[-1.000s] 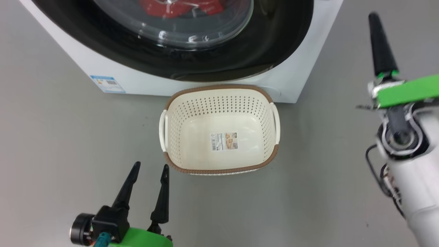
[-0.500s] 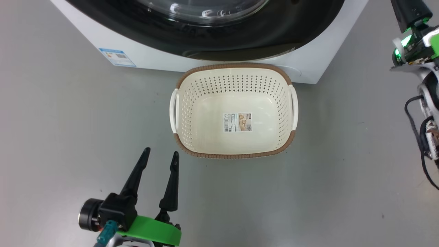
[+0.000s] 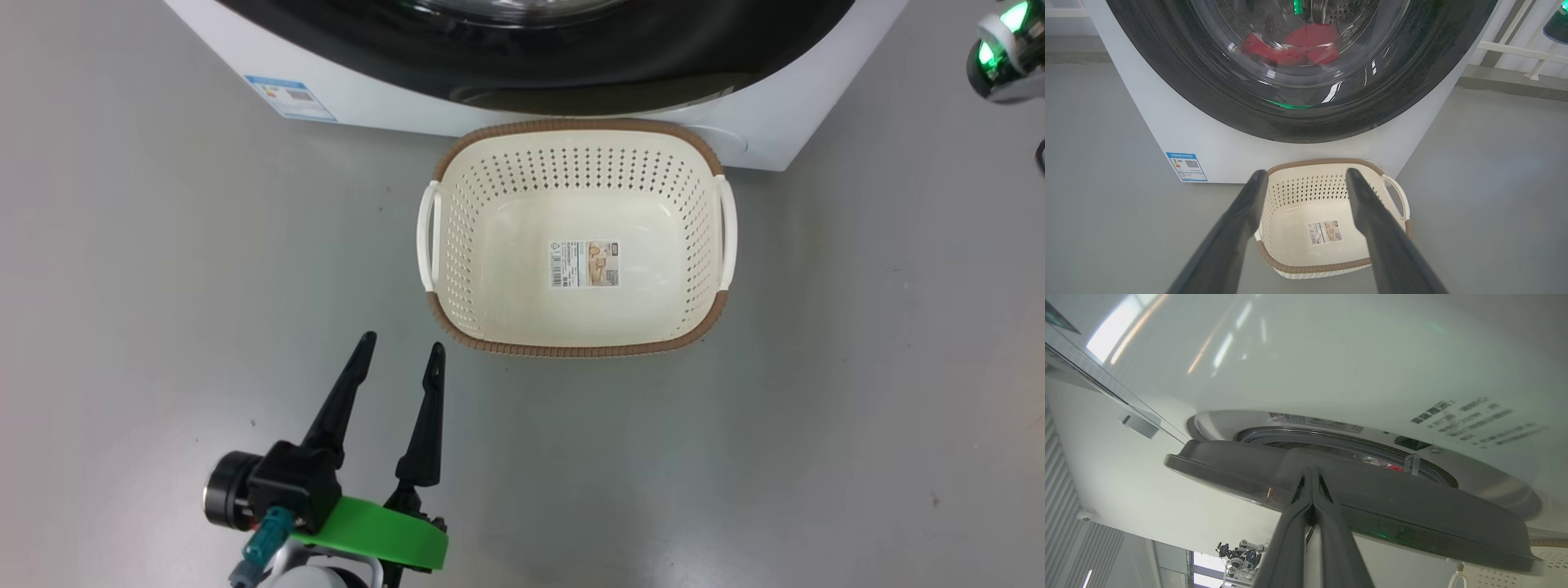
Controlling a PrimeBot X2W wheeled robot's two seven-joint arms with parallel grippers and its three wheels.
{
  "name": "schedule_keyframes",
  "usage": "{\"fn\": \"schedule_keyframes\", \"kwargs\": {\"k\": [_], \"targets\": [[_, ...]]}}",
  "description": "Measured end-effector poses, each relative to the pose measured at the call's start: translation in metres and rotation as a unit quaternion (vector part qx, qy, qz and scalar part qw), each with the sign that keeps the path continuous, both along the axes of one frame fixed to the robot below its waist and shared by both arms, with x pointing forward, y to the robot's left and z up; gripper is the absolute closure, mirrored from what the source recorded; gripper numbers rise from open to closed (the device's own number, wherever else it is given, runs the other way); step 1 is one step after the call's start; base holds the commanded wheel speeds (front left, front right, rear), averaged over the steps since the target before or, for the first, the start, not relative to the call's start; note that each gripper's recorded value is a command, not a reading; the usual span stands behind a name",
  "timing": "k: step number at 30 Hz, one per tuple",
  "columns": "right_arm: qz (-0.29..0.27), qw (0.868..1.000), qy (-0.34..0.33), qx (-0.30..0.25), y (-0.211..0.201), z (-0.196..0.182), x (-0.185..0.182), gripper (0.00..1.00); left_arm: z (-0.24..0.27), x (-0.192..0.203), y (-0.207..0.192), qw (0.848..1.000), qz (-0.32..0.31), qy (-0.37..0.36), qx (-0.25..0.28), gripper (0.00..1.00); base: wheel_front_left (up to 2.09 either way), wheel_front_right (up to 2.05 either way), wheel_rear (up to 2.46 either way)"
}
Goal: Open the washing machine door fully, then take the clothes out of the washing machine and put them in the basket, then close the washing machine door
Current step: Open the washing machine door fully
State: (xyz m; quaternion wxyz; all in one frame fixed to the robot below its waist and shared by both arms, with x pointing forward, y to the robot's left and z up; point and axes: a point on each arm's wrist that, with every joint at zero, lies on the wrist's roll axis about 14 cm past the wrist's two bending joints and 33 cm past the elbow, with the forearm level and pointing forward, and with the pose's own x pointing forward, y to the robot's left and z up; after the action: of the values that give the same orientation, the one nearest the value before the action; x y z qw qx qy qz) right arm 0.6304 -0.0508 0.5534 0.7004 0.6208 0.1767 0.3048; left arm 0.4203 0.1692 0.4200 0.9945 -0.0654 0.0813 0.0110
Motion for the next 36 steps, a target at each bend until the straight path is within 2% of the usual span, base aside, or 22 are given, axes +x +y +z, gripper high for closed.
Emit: {"fn": "schedule_keyframes", "kwargs": {"k": [4, 16, 36], "targets": [[0.035, 0.999, 0.015, -0.014, 0.009, -0.009, 0.007, 1.0, -0.005, -0.001, 0.0, 1.0, 0.004, 0.008, -0.007, 0.0, 0.0, 0.0, 0.0], [0.074, 0.996, 0.031, -0.036, 0.026, -0.017, 0.025, 1.0, -0.006, 0.003, 0.004, 1.0, 0.014, 0.009, -0.005, 0.0, 0.0, 0.0, 0.0], [0.115, 0.99, 0.028, -0.075, 0.036, -0.011, -0.013, 1.0, 0.018, 0.002, -0.002, 1.0, 0.006, -0.022, -0.012, 0.0, 0.0, 0.0, 0.0]]}}
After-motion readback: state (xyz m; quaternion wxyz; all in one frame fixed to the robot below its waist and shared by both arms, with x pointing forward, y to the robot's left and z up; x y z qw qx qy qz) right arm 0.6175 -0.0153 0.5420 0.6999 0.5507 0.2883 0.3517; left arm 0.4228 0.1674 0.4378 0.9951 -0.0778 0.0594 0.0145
